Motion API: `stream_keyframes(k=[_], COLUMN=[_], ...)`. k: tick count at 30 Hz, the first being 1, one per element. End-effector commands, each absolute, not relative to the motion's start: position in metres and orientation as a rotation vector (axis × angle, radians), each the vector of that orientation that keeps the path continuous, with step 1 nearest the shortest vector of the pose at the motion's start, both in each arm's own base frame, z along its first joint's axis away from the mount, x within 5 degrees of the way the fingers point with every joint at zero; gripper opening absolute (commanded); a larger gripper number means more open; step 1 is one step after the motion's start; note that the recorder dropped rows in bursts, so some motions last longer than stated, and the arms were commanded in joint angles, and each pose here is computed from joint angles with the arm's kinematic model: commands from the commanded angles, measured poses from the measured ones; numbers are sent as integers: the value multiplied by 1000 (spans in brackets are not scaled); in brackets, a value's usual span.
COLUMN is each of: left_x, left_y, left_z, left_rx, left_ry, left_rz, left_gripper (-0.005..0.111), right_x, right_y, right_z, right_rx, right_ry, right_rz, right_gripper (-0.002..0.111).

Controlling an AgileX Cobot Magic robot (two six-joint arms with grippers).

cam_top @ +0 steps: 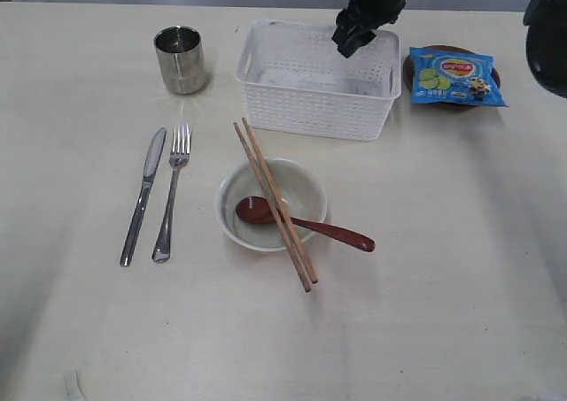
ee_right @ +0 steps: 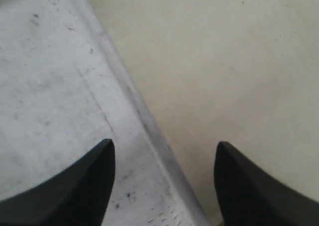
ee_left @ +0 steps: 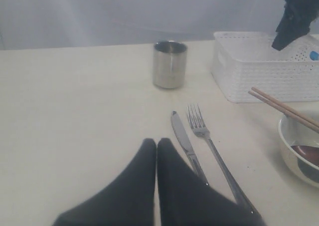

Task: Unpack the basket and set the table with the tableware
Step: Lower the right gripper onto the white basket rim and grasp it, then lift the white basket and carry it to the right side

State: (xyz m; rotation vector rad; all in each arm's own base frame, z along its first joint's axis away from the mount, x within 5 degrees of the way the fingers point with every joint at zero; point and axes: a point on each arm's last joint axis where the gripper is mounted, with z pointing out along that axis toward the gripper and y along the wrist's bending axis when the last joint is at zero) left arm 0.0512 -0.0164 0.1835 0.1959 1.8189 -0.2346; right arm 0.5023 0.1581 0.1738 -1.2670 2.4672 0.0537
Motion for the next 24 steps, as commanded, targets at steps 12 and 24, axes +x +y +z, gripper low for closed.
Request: stream_keyframes(k=[12, 24], left_x=[51, 51], left_y=[-17, -17], left_z=[183, 183], left_rx=[202, 202], left_ry=[1817, 1817], left_rz=[-236, -236], left_gripper=[0, 0], right_x=[503, 451], right_y=[63, -144], right_z=[299, 248], right_rx=[-676, 65], right_ry=[2380, 2771], right_rz=[-85, -98], right_gripper=[-1, -1])
